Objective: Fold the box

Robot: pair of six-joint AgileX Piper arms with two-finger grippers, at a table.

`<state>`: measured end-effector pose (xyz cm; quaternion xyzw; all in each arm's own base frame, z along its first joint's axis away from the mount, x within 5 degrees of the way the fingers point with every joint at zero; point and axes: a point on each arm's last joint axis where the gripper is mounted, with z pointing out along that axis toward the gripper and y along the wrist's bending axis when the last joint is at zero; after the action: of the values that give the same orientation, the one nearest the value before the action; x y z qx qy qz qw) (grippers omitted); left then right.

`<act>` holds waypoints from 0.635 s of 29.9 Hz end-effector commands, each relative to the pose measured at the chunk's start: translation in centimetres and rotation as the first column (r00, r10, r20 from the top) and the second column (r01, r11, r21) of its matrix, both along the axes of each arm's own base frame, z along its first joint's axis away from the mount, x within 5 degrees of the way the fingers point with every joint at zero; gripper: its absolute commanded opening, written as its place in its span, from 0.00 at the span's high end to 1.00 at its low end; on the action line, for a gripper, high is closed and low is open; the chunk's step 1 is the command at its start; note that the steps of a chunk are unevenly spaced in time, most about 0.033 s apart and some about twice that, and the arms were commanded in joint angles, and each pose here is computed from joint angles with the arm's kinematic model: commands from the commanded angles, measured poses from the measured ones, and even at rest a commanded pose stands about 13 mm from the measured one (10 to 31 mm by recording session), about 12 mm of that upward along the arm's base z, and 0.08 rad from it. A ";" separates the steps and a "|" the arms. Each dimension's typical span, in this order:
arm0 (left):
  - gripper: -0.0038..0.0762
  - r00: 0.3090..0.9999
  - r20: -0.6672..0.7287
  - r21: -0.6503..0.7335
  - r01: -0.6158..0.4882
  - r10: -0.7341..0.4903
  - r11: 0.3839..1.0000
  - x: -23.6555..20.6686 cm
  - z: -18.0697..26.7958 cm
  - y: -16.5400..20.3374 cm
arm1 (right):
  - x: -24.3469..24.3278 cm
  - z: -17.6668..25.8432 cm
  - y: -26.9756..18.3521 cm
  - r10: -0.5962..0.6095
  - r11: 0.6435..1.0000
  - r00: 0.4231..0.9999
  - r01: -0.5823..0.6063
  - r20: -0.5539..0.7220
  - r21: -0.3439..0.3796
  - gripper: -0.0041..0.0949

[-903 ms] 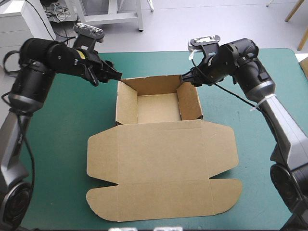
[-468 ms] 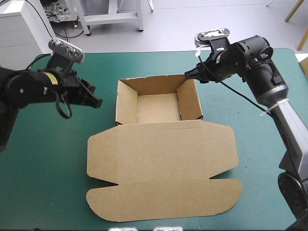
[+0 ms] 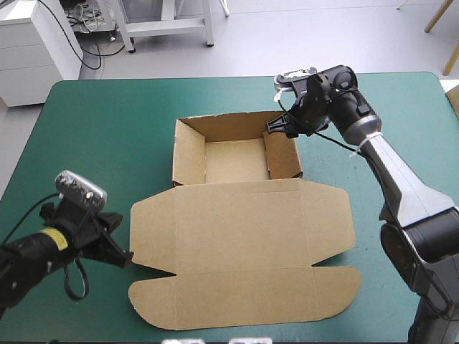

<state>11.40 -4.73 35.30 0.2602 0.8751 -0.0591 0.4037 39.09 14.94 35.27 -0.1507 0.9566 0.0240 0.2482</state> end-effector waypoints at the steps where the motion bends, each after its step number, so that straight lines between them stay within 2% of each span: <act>1: 0.96 0.995 0.094 -0.091 -0.019 0.027 0.996 -2.2 -1.3 0.6 | 0.3 1.3 0.0 0.000 1.000 0.997 -0.001 0.073 0.010 0.51; 6: 0.96 0.989 0.142 -0.122 -0.022 0.039 0.992 -5.3 -4.1 1.8 | 1.8 -1.8 0.6 -0.005 1.000 1.000 0.005 0.007 -0.012 0.51; 14: 0.96 0.967 0.246 -0.194 -0.019 0.068 0.981 -8.4 -5.7 2.9 | 2.9 -4.3 1.0 -0.017 1.000 0.999 0.016 -0.045 -0.026 0.52; 16: 0.96 0.959 0.273 -0.205 -0.015 0.072 0.979 -8.7 -5.7 3.0 | 2.9 -4.3 1.0 -0.017 1.000 0.999 0.016 -0.045 -0.027 0.59; 19: 0.96 0.955 0.288 -0.212 -0.013 0.075 0.977 -8.8 -5.7 3.1 | 2.9 -4.3 0.9 -0.013 0.999 0.999 0.011 -0.040 -0.044 0.86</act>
<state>2.38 -1.50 28.27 0.2135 0.8242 -0.0862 0.5173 42.52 16.26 27.26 -0.1473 0.9744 0.0055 0.1698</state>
